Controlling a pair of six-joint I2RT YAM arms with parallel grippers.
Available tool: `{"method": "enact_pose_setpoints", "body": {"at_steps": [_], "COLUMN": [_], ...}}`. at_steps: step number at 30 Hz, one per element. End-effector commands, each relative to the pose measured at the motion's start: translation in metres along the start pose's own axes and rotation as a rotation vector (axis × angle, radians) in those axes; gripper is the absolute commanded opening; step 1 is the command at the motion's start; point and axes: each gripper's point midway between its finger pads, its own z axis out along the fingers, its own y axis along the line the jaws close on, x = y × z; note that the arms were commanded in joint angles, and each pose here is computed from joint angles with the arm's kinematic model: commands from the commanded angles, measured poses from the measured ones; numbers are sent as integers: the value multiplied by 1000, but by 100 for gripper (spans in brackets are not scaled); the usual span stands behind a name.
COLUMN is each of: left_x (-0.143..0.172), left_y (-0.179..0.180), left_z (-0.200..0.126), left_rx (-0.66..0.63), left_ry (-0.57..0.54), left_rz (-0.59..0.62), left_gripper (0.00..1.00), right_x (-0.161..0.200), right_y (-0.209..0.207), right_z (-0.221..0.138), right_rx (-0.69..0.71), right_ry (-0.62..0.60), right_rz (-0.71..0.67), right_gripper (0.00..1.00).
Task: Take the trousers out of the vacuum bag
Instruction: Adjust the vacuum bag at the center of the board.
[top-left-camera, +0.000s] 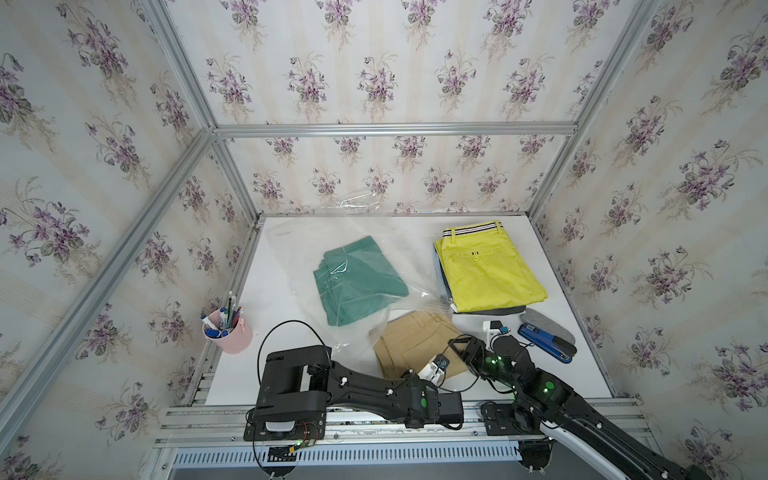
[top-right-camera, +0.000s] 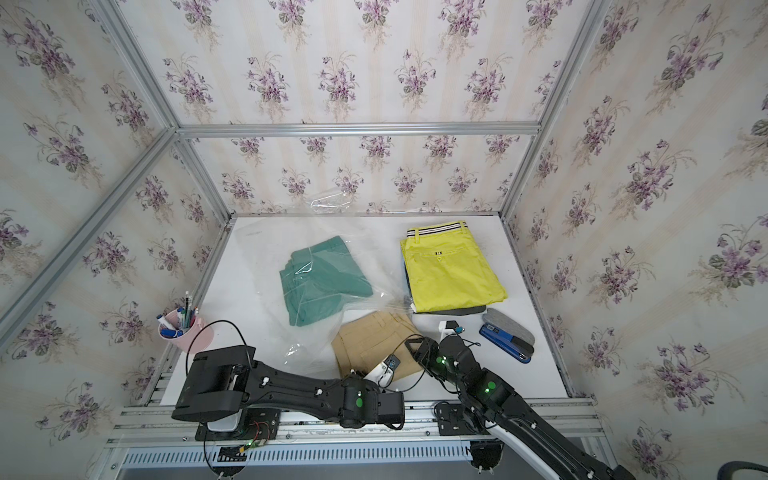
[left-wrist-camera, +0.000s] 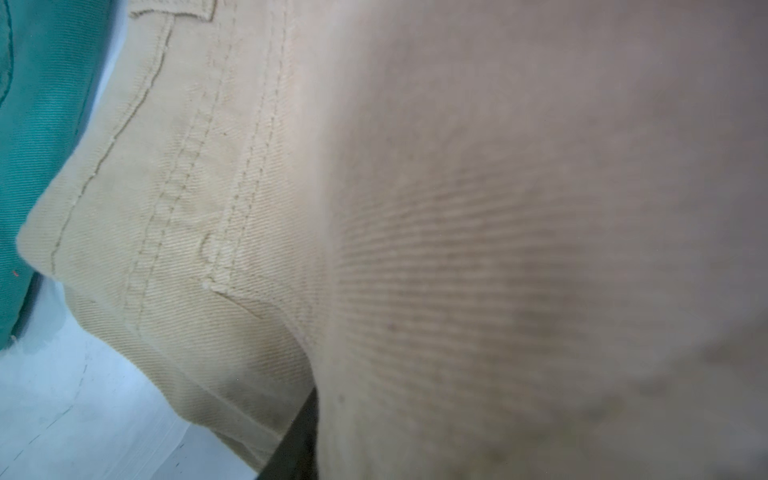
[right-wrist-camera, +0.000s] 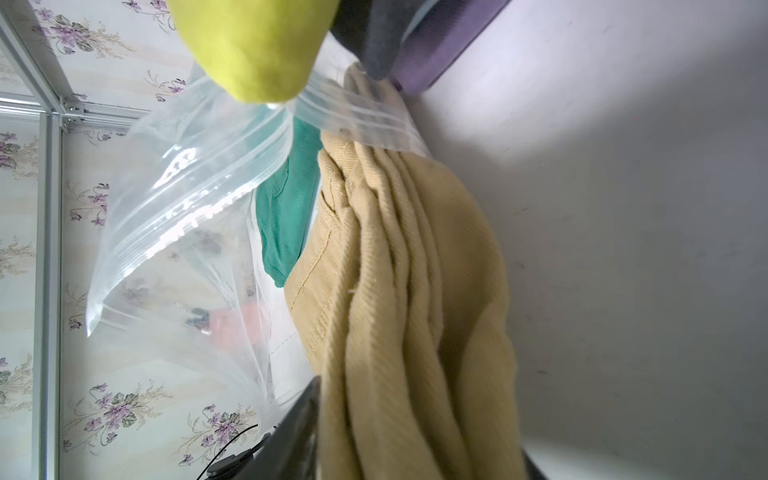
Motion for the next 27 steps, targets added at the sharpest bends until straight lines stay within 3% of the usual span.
{"method": "enact_pose_setpoints", "body": {"at_steps": [1, 4, 9, 12, 18, 27], "left_x": [4, 12, 23, 24, 14, -15], "left_y": [1, 4, 8, 9, 10, 30], "left_z": [-1, 0, 4, 5, 1, -40], "left_rx": [-7, -22, -46, -63, -90, -117], "left_ry": [8, 23, 50, 55, 35, -64], "left_rz": [-10, -2, 13, 22, 21, -3], "left_gripper": [53, 67, 67, 54, 17, 6], "right_x": [-1, -4, -5, -5, -6, -11], "right_y": [9, 9, 12, 15, 26, 89], "right_z": [1, -1, -3, -4, -8, -30], "right_rx": [-34, -31, -39, -46, -66, -162], "right_ry": [-2, -17, -23, -24, -21, -4], "right_rz": [-5, -10, -10, -14, -41, -231], "right_gripper": [35, 26, 15, 10, 5, 0]}}
